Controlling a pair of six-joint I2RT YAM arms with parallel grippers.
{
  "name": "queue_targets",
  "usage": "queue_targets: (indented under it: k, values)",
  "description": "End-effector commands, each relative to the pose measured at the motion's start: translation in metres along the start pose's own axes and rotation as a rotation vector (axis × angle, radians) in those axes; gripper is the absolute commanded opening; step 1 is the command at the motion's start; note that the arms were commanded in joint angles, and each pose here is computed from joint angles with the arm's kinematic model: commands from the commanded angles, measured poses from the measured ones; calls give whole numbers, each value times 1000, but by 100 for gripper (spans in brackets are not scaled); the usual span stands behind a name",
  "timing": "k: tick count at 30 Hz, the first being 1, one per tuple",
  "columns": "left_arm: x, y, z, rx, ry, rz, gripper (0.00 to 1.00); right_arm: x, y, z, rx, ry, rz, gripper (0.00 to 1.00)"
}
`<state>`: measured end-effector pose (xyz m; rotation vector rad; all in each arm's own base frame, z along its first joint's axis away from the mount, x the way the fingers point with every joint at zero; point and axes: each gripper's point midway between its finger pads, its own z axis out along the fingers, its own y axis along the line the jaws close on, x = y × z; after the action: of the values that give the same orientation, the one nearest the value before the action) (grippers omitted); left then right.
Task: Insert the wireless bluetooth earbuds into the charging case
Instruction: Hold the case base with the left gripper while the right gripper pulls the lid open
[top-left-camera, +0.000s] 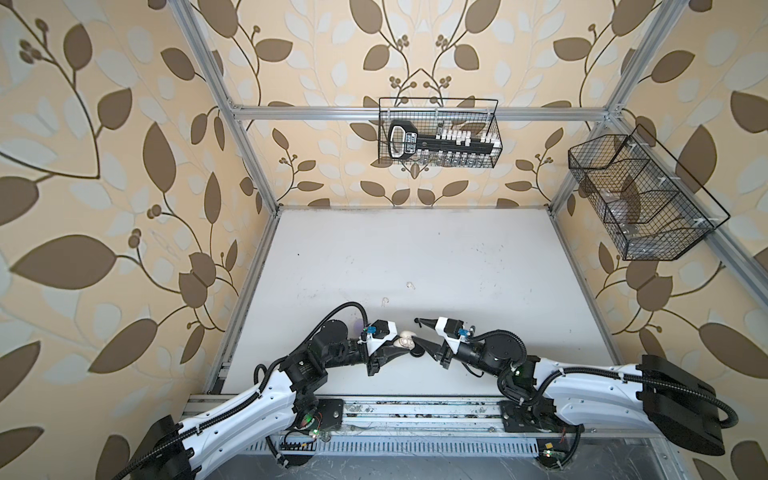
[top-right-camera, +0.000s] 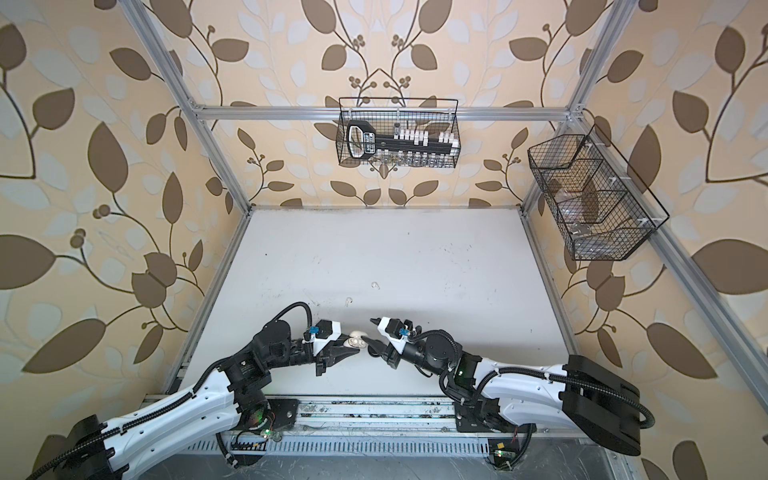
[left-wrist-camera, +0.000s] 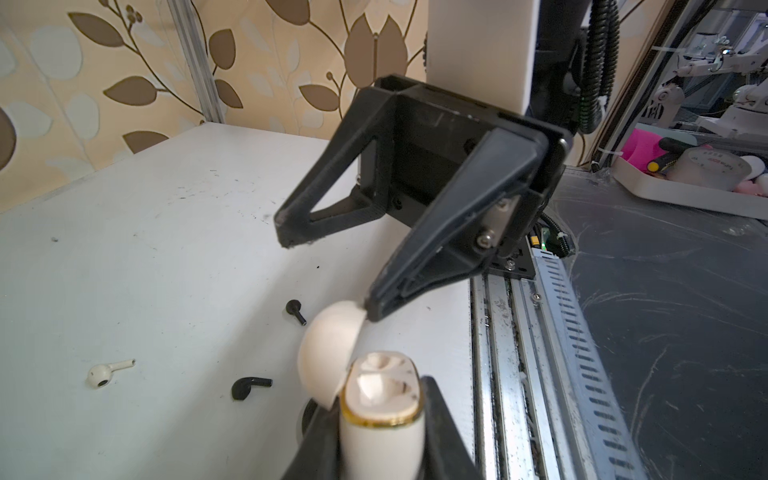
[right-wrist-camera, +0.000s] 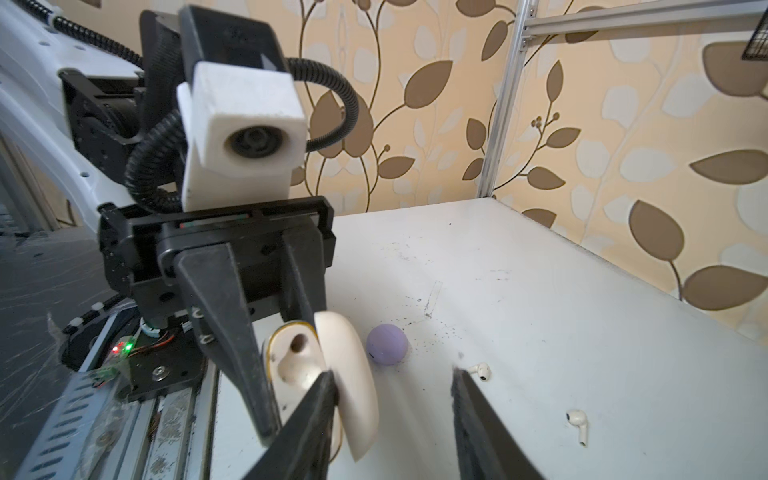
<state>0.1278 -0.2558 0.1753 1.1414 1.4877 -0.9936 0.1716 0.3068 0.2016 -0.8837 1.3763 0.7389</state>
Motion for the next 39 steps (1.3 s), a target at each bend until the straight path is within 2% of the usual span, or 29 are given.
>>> queue_targets:
  k: [1,4,13,21,24,34,37,39]
  values:
    - [-38,-22,-4,110,-104,95,0,-5,-16,-1,83,-16,6,45]
    - [-39,-21,-4,108,-108,97,0,-4,-15,1,68,-15,8,45]
    - [-44,-22,-4,113,-109,112,0,-2,16,8,-127,3,0,45]
    - [-53,-29,-7,144,-132,145,0,2,30,15,-224,29,13,43]
    - [-55,-31,-9,155,-140,155,0,2,30,17,-228,34,14,38]
    - [-55,-30,-10,144,-136,158,0,-5,38,9,-281,12,10,9]
    - [-52,-30,-9,145,-125,149,1,-6,40,8,-286,13,7,7]
    - [-51,-29,-7,149,-117,143,7,-6,40,9,-271,19,-5,6]
